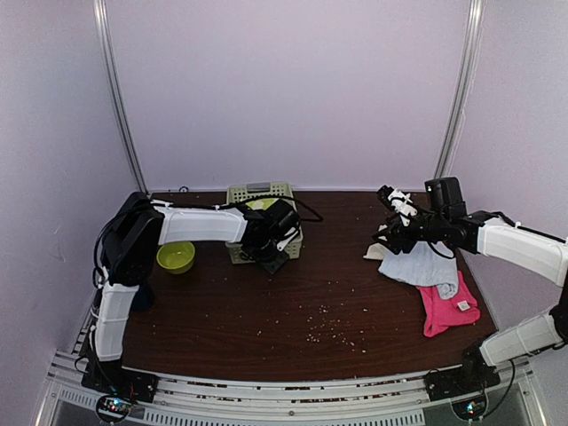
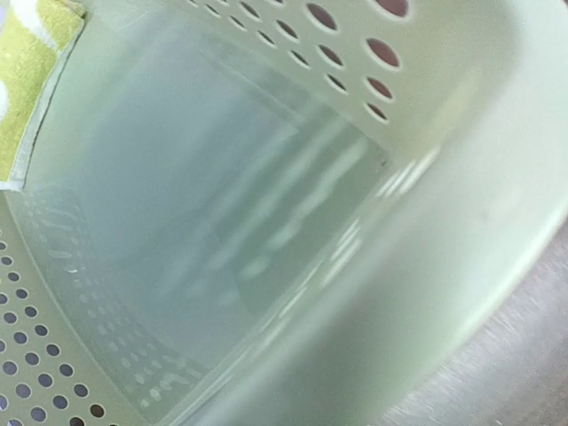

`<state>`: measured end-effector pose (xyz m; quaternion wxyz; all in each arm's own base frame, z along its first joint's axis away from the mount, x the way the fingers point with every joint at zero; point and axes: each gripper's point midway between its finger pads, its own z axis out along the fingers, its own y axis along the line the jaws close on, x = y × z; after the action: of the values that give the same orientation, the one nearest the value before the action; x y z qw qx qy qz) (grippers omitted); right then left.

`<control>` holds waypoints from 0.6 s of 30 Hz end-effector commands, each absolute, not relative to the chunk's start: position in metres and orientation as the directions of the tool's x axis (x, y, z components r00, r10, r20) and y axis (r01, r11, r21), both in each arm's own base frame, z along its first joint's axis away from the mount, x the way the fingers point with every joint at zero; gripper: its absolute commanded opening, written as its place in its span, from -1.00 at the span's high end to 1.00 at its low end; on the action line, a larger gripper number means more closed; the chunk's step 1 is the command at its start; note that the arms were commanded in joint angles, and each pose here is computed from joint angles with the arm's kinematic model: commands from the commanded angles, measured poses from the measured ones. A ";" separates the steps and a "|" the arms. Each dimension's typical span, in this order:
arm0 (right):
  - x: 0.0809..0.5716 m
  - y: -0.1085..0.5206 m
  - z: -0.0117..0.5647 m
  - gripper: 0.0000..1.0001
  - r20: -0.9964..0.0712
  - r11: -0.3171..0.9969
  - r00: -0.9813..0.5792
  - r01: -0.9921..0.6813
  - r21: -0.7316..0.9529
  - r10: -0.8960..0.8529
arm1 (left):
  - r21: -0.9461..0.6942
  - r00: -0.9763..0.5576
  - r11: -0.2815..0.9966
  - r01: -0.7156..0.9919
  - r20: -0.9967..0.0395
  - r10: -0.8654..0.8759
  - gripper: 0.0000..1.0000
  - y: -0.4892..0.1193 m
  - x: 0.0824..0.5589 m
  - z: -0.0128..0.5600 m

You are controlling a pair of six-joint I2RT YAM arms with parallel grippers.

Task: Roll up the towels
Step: Move the bin to the corner of the board.

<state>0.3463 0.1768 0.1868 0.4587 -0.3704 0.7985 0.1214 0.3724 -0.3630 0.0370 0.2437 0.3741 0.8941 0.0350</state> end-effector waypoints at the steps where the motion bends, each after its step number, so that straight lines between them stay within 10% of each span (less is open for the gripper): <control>1: 0.350 0.172 0.188 -0.34 -0.825 0.706 -0.292 -0.687 -0.171 -0.484 | 0.299 -0.585 0.736 0.608 -0.457 0.669 1.00 -0.357 0.405 0.045; 18: 0.357 0.172 0.182 -0.35 -0.820 0.731 -0.338 -0.669 -0.136 -0.461 | 0.280 -0.660 0.821 0.498 -0.491 0.568 1.00 -0.310 0.428 0.050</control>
<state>0.3485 0.1775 0.1765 0.4482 -0.3691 0.8048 0.1231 0.4302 -0.3050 0.0349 0.2645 0.3069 0.9108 0.0789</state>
